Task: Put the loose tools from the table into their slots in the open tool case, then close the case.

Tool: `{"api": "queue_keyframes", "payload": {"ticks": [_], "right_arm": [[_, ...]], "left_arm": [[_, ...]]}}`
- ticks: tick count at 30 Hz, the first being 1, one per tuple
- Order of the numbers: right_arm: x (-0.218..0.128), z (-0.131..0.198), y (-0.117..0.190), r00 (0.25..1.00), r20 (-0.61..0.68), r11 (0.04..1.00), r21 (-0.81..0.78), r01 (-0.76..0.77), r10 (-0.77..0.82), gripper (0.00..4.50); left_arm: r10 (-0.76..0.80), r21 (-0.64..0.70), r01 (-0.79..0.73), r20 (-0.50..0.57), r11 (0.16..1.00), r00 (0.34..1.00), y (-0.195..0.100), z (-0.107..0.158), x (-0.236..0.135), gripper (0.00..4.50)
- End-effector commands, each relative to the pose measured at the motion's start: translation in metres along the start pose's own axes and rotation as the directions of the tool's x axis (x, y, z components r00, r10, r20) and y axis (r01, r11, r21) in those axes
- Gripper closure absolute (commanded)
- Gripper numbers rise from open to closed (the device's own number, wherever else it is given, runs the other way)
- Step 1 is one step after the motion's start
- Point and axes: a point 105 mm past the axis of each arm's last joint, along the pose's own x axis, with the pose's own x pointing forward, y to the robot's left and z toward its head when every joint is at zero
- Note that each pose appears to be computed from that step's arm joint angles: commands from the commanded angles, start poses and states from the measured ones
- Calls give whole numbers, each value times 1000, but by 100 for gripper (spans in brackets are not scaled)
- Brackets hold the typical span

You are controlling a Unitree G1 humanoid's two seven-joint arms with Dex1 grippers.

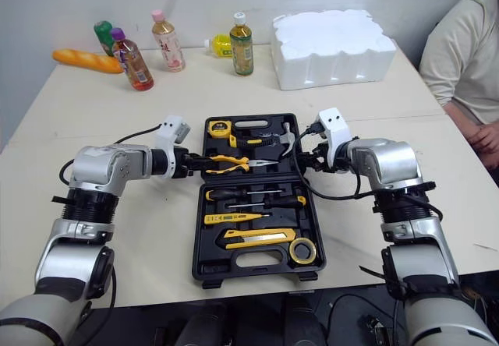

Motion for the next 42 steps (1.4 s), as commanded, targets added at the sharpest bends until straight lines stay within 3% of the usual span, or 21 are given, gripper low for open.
{"api": "queue_keyframes", "payload": {"ticks": [1,2,6,8,16,19,24,30,33,37,41,42], "right_arm": [[5,-7,-4,999,-25,999,32,22,-21,174],[6,-6,-2,1000,-25,999,40,18,-17,196],[8,-9,3,999,-45,1000,30,3,-1,387],[9,-11,5,998,-55,999,32,-3,4,448],[9,-9,8,998,-55,999,34,-8,10,450],[3,3,10,1000,-3,1000,7,-3,3,450],[-11,43,18,976,219,991,-136,16,14,450],[-30,67,15,886,463,939,-290,184,-30,450],[-40,63,24,822,569,797,-504,334,15,450],[-43,48,23,755,656,743,-510,434,9,450],[-43,17,40,740,662,496,-684,535,116,450],[-44,9,43,734,665,452,-701,551,136,450]], "left_arm": [[22,-3,-23,-55,1000,998,2,-18,4,250],[14,-11,-15,-45,1000,999,0,-17,5,250],[-32,-8,32,-33,999,999,-15,-14,7,352],[-39,-3,39,-36,999,999,-18,-15,9,379],[-41,8,42,-24,999,999,-20,-15,10,385],[-52,93,49,38,994,998,-23,-3,6,385],[-76,306,3,226,952,971,-34,35,-4,385],[-92,501,-147,421,853,903,-36,65,-15,400],[-126,585,-219,491,781,862,-40,69,-20,425],[-124,625,-308,550,718,826,-39,59,-24,450],[-52,709,-455,567,539,822,-27,36,-27,450],[-50,711,-468,575,525,817,-26,31,-29,352]]}}
